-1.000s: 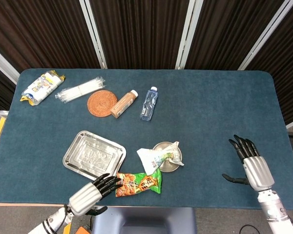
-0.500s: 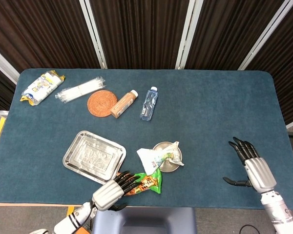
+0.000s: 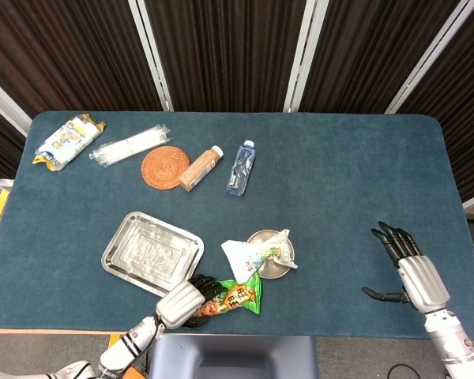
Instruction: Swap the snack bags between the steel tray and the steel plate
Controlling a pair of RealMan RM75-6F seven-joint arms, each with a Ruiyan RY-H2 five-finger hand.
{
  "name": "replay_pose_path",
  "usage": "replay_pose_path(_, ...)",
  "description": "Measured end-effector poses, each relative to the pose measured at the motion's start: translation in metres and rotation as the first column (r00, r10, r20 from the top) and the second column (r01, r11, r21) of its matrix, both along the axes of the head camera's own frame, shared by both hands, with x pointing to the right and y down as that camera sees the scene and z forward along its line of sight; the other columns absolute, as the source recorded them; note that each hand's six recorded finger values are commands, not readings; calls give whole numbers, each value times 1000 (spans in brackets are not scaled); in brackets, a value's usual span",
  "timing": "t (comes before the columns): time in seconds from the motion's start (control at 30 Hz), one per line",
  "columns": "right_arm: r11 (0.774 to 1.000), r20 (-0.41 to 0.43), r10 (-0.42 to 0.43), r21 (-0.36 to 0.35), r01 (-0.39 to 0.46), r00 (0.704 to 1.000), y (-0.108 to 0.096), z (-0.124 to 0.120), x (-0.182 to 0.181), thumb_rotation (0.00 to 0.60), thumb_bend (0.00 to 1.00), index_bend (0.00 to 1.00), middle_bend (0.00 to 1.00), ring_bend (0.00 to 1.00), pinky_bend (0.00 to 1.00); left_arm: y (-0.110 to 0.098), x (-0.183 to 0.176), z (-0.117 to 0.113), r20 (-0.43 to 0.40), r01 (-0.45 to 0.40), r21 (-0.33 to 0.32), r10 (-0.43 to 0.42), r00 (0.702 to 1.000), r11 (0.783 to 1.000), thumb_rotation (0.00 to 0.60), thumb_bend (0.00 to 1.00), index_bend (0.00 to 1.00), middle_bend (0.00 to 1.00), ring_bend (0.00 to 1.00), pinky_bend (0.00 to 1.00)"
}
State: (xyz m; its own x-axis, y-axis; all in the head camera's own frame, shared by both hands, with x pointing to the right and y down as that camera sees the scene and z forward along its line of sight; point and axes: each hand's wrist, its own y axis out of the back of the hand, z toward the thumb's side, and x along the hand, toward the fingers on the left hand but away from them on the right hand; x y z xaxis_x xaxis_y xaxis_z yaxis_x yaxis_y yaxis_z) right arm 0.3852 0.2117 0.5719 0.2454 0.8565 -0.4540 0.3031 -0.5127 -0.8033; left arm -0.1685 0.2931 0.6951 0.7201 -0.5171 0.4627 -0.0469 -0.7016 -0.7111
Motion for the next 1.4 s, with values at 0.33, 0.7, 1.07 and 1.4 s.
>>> replay_pose_path(0.33, 1000, -2, 6, 3, -6, 1000, -1, 0, 1, 600, 107, 0, 22, 0, 61, -6, -1, 1, -33, 53, 29, -52, 998, 998, 600, 492, 640, 707, 580, 516)
replay_pose_path(0.7, 1000, -7, 3, -6, -3, 1000, 0, 3, -1, 600, 107, 0, 21, 0, 62, -24, -17, -31, -113, 102, 132, -87, 990, 986, 600, 543, 685, 761, 629, 569)
replay_pose_path(1.07, 1000, -17, -5, -4, 5, 1000, 2, 4, -3, 600, 107, 0, 22, 0, 61, -84, -77, -39, -26, 195, 275, -196, 980, 941, 600, 483, 656, 738, 623, 505)
replay_pose_path(1.4, 1000, -30, -12, -6, 11, 999, 3, 7, -6, 600, 107, 0, 22, 0, 61, -102, -122, -1, 92, 253, 197, -275, 957, 947, 600, 410, 138, 204, 172, 281)
